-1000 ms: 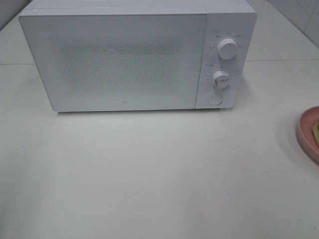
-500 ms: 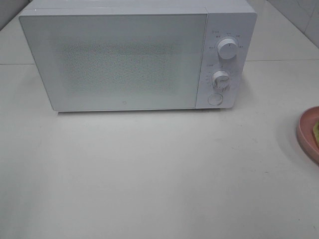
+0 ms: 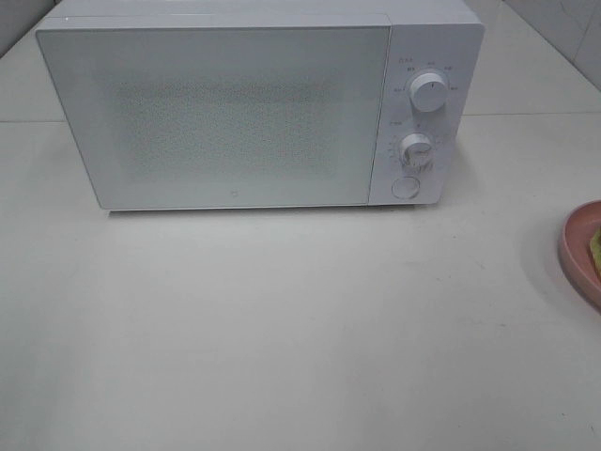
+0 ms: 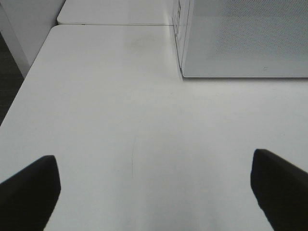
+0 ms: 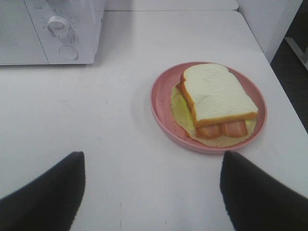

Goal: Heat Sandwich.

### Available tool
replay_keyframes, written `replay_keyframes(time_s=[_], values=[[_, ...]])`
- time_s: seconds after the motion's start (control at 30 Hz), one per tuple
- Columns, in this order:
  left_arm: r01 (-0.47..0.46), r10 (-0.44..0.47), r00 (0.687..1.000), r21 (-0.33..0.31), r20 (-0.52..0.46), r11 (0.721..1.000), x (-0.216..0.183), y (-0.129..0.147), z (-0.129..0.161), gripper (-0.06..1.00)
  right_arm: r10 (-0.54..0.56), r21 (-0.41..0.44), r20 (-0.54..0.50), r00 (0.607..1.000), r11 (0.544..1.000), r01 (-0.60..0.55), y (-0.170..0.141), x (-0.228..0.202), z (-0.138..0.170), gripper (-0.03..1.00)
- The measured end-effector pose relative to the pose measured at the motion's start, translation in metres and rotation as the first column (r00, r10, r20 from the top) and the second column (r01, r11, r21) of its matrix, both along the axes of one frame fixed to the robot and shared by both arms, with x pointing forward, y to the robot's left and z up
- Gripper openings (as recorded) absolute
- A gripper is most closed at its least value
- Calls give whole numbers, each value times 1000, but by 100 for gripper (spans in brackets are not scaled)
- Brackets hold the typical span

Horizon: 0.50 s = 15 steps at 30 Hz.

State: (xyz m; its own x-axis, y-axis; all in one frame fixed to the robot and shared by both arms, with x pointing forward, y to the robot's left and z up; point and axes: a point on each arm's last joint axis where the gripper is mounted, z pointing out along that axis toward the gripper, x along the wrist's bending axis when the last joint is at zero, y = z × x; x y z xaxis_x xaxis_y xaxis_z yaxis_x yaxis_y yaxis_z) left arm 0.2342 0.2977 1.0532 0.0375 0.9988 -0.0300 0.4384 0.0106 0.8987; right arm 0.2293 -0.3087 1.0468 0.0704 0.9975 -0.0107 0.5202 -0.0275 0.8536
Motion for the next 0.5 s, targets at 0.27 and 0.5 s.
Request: replay_keyframes(time_s=[0.27,0.5], values=[[-2,2,1000,0,0,1000,0,0,0,99,0,0,0,1000,1000,0,0,0,0,76],[-2,2,1000,0,0,1000,0,0,0,99,0,0,0,1000,1000,0,0,0,0,76]])
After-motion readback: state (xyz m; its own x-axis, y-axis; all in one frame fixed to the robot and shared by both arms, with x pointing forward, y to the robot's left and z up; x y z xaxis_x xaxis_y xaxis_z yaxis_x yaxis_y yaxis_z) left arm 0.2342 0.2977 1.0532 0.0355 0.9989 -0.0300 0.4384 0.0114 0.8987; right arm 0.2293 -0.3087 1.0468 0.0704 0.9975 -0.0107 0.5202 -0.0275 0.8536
